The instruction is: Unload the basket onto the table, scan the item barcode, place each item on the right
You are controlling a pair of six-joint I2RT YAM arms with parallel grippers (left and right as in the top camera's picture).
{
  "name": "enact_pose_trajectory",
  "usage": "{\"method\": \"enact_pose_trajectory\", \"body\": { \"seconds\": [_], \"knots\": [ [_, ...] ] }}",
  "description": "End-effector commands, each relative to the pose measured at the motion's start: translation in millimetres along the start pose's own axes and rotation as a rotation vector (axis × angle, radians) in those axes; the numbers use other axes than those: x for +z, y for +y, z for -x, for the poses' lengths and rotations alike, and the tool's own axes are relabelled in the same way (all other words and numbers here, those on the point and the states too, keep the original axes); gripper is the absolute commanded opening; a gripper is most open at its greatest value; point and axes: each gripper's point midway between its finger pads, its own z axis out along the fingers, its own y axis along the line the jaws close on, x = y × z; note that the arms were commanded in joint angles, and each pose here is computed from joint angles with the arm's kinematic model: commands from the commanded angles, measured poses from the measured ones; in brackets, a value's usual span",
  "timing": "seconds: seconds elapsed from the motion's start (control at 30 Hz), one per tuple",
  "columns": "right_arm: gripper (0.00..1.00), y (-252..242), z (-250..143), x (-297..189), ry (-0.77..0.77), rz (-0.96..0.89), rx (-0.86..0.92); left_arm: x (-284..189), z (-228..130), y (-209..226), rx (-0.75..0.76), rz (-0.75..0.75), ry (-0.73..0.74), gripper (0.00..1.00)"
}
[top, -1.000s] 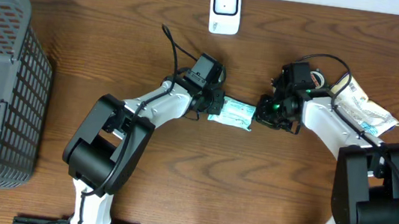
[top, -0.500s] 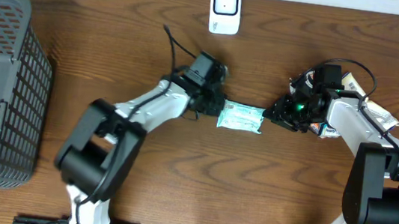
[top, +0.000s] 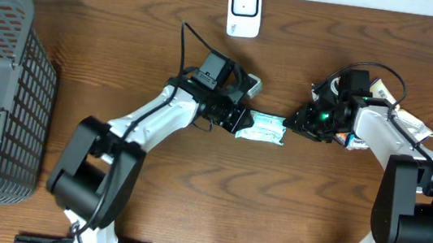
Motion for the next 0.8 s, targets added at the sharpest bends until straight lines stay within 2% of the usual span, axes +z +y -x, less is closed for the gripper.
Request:
{"method": "enact_pose_trajectory", "body": {
  "seconds": [0.0,0.23,0.37,0.5,0.77],
  "knots": [
    [0.32,2.2,-6.8,7.6,0.024,-0.008,-0.026,18.5,-6.1,10.2,-0.059,-0.023,0.014,0.08],
    [0.32,1.9,-9.1,10.2,0.029,-0.033,-0.037,26.8,6.0,19.2,-0.122,-0.005,-0.037,0.07],
    [0.32,-7.1,-8.8,10.8,0.02,-0.094,0.002,28.4,5.2,30.6,-0.149,0.074,-0.042,0.07],
    [0.29,-9.5,-7.2,10.7,0.01,-0.108,0.022,39.9,-6.7,39.9,-0.135,0.177,-0.017,0.07],
    [0.27,-5.8,-7.8,11.0,0.015,-0.087,0.018,56.1,-18.9,46.5,-0.182,0.183,0.016,0.08]
  ]
}}
